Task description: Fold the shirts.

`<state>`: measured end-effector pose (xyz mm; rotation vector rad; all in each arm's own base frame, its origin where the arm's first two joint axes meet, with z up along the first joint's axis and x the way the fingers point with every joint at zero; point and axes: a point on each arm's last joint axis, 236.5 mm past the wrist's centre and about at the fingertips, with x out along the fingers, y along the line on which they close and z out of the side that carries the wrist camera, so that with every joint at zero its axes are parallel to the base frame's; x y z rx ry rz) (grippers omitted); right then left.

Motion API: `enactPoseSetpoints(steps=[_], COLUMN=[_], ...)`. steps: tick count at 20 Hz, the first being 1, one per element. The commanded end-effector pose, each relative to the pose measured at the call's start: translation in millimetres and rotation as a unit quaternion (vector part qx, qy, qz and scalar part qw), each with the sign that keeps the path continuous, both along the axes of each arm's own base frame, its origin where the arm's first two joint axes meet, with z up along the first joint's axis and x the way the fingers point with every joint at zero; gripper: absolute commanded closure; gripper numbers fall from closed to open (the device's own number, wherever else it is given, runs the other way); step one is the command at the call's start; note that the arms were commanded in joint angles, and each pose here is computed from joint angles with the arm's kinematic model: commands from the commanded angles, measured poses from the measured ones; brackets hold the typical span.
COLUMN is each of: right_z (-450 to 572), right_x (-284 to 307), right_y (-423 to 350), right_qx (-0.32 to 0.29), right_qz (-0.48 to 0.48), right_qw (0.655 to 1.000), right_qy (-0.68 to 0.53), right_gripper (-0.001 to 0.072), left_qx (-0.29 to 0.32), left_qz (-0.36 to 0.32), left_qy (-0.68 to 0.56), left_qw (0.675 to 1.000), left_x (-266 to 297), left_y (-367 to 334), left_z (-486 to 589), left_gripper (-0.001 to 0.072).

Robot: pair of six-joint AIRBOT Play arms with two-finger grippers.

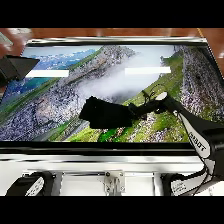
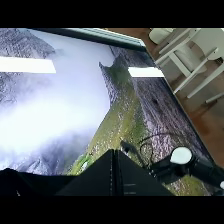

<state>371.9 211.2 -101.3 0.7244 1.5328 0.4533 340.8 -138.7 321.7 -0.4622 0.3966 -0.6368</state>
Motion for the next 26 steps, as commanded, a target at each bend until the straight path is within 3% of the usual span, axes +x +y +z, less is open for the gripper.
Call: enactPoseSetpoints(steps=[1,5,7,10,12,16,20,23,26], right_z=[17.6,56.0,70.6,73.7,67.0,44.1,35.9,33.5,17.4], right_x=[38.9,78.3,67.6,-7.3,-71.7,-160.8,-225.4,-240.6,-245.3], right_y=[-56.3,-203.4,-299.7,-428.4,-470.4,-485.1,-486.8,-479.8,-454.4], right_qx=[-0.015,-0.059,-0.099,-0.164,-0.165,-0.136,-0.166,-0.149,-0.124], right_qz=[-0.012,-0.140,-0.225,-0.327,-0.369,-0.446,-0.484,-0.517,-0.505], right_qw=[0.999,0.983,0.963,0.928,0.915,0.883,0.853,0.835,0.842], right_qy=[-0.050,-0.099,-0.112,-0.071,-0.013,0.056,0.101,0.116,0.142], right_gripper=[0.0638,0.0638,0.0638,0.0638,0.0638,0.0639,0.0639,0.0638,0.0638], left_qx=[0.009,0.008,0.029,0.062,0.068,0.061,0.074,0.087,0.085], left_qz=[-0.030,-0.047,-0.036,-0.007,0.003,-0.006,-0.032,-0.048,-0.048], left_qy=[0.019,0.071,0.105,0.144,0.151,0.138,0.155,0.151,0.146], left_qw=[0.999,0.996,0.993,0.988,0.986,0.988,0.985,0.984,0.984], left_x=[-11.7,-23.9,-27.0,-28.9,-26.4,-10.3,-9.5,-11.7,-9.2], left_y=[-12.4,-35.1,-40.2,-41.3,-45.7,-66.0,-87.1,-96.2,-99.5], left_z=[-9.1,-25.4,-43.4,-65.9,-71.6,-75.4,-93.2,-98.5,-97.9], left_gripper=[0.0673,0.0673,0.0673,0.0674,0.0673,0.0673,0.0673,0.0673,0.0673])
